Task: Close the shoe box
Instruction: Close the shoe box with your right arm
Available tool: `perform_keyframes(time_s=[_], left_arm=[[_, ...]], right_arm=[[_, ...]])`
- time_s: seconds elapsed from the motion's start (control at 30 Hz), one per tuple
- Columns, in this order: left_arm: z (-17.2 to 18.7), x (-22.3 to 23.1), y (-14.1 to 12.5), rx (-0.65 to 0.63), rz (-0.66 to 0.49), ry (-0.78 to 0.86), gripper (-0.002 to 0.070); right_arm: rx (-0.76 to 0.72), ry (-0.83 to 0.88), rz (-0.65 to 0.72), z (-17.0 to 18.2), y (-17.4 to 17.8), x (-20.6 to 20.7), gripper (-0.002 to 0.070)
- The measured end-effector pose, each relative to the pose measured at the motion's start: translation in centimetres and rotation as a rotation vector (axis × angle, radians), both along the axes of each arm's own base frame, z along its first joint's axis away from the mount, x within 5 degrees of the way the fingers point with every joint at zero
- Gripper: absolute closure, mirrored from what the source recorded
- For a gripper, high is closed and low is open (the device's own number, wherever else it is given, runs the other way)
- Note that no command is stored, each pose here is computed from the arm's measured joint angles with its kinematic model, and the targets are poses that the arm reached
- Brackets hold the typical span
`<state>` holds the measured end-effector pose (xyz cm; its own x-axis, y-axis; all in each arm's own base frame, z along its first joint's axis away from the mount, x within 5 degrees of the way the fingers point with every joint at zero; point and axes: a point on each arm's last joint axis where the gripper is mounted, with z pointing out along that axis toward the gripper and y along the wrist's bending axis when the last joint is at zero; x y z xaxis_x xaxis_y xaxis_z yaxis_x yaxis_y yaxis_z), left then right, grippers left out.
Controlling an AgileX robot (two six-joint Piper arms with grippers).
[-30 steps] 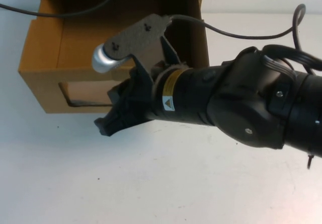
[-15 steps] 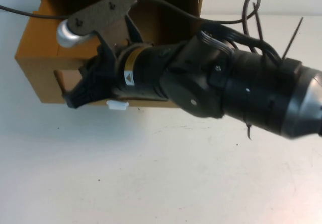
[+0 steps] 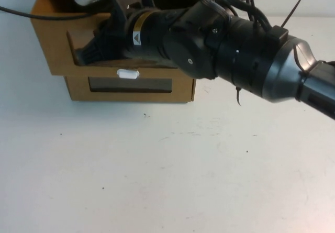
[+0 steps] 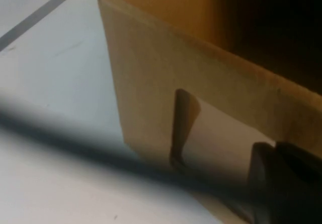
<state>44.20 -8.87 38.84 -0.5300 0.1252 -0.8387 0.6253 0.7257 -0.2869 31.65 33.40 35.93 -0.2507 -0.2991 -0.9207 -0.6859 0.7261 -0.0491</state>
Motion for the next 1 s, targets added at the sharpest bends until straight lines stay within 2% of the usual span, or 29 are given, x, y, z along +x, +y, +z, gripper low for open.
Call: perform_keyframes(time_s=[0.2, 0.43, 0.7, 1.0], left_arm=[[0.0, 0.0, 0.0, -0.001, -0.003, 0.003, 0.0680], [0.0, 0.0, 0.0, -0.002, -0.004, 0.003, 0.0680], [0.0, -0.1, 0.0, -0.001, -0.005, 0.004, 0.0680], [0.0, -0.1, 0.0, -0.002, -0.007, 0.006, 0.0680]], right_arm=[[-0.038, 0.073, -0.032, 0.1, -0.5, 1.6, 0.0689], [-0.126, 0.228, 0.100, 0.3, -0.7, 0.0, 0.0689], [-0.101, 0.170, 0.065, 3.7, -3.5, 0.0, 0.0689], [-0.049, 0.159, -0.030, 4.2, -6.6, 2.8, 0.0689]])
